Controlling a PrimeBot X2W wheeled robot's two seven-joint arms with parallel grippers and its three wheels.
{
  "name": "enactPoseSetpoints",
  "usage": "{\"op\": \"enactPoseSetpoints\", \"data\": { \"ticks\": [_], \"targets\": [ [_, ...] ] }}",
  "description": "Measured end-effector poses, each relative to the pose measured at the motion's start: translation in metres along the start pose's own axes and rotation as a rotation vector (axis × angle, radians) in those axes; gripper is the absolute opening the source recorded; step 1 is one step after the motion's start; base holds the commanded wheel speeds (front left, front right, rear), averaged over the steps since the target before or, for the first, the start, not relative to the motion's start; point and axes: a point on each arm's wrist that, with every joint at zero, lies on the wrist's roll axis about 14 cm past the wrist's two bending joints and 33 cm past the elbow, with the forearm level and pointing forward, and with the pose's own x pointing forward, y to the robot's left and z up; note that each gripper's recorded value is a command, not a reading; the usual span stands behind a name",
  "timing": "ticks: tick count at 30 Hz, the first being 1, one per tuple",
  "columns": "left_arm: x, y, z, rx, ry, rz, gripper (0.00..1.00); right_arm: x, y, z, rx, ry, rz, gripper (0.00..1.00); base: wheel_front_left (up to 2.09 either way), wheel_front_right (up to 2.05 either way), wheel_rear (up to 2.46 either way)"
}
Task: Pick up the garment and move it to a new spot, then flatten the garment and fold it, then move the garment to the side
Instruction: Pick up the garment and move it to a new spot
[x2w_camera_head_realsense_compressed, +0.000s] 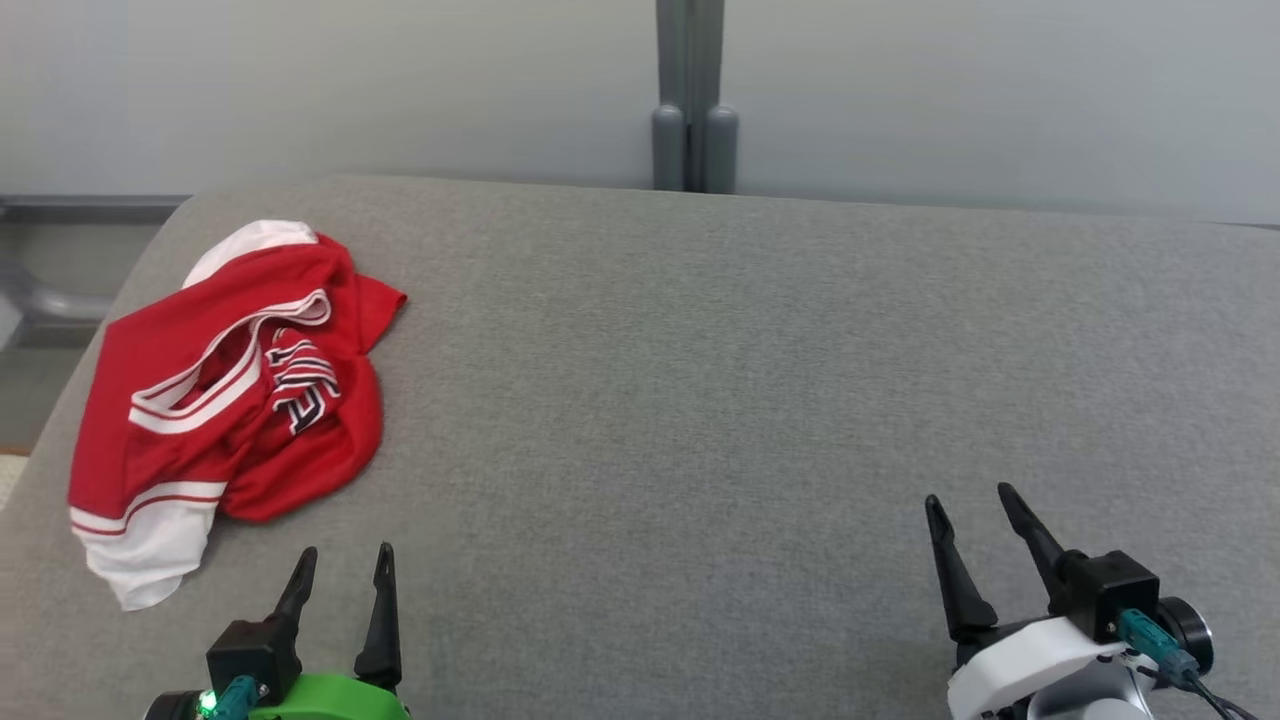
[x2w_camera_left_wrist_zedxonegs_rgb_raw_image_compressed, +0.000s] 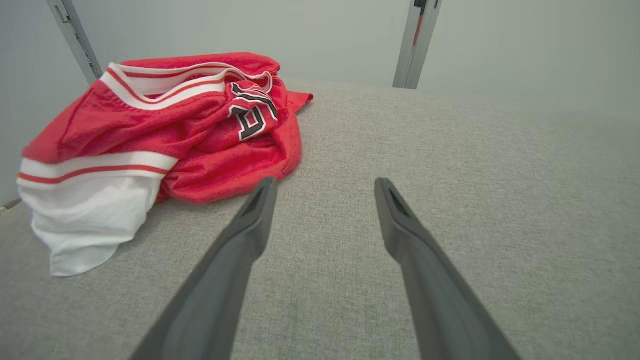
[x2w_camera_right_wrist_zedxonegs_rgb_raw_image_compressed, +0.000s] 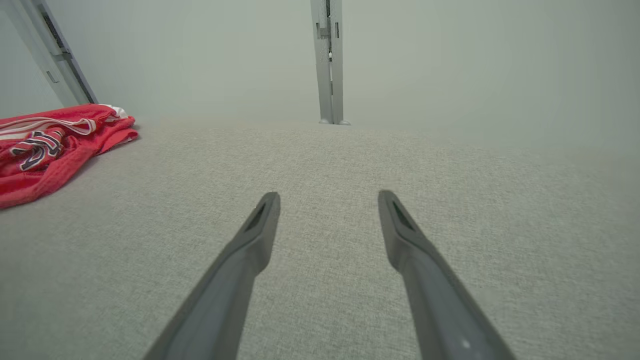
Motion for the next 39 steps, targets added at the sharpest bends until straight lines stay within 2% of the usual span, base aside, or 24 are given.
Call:
{"op": "enactPoseSetpoints", "data": {
  "ticks": [7, 11, 17, 20, 26, 32, 34, 37, 39],
  "targets": [
    [-0.026, 0.047, 0.0, -0.016, -0.006, 0.165, 1.0, 0.036, 0.055, 0.004, 0.004, -0.015, 0.183, 1.0, 0.0, 0.0, 0.0],
    [-0.031, 0.062, -0.002, -0.032, 0.0, 0.221, 1.0, 0.048, 0.066, -0.001, 0.005, -0.004, 0.226, 1.0, 0.0, 0.0, 0.0],
    [0.005, 0.087, 0.027, -0.01, -0.057, 0.29, 1.0, 0.066, 0.059, -0.009, -0.006, 0.007, 0.24, 1.0, 0.0, 0.0, 0.0],
    [0.03, 0.108, 0.04, 0.035, -0.06, 0.333, 1.0, 0.081, 0.056, -0.01, -0.008, -0.003, 0.247, 1.0, 0.0, 0.0, 0.0],
    [0.077, 0.144, 0.032, 0.1, 0.06, 0.404, 1.0, 0.092, 0.037, -0.044, 0.015, 0.065, 0.217, 1.0, 0.0, 0.0, 0.0],
    [0.108, 0.147, -0.015, 0.05, 0.263, 0.395, 0.98, 0.087, 0.012, -0.083, 0.038, 0.157, 0.162, 1.0, 0.0, 0.0, 0.0],
    [0.112, 0.145, -0.029, 0.027, 0.326, 0.386, 0.0, 0.085, 0.005, -0.087, 0.039, 0.168, 0.141, 1.0, 0.0, 0.0, 0.0],
    [0.117, 0.14, -0.041, -0.022, 0.371, 0.373, 0.0, 0.08, -0.004, -0.087, 0.044, 0.172, 0.111, 1.0, 0.0, 0.0, 0.0],
    [0.121, 0.144, -0.03, -0.059, 0.334, 0.38, 0.0, 0.078, -0.006, -0.083, 0.044, 0.165, 0.099, 1.0, 0.0, 0.0, 0.0]
  ]
}}
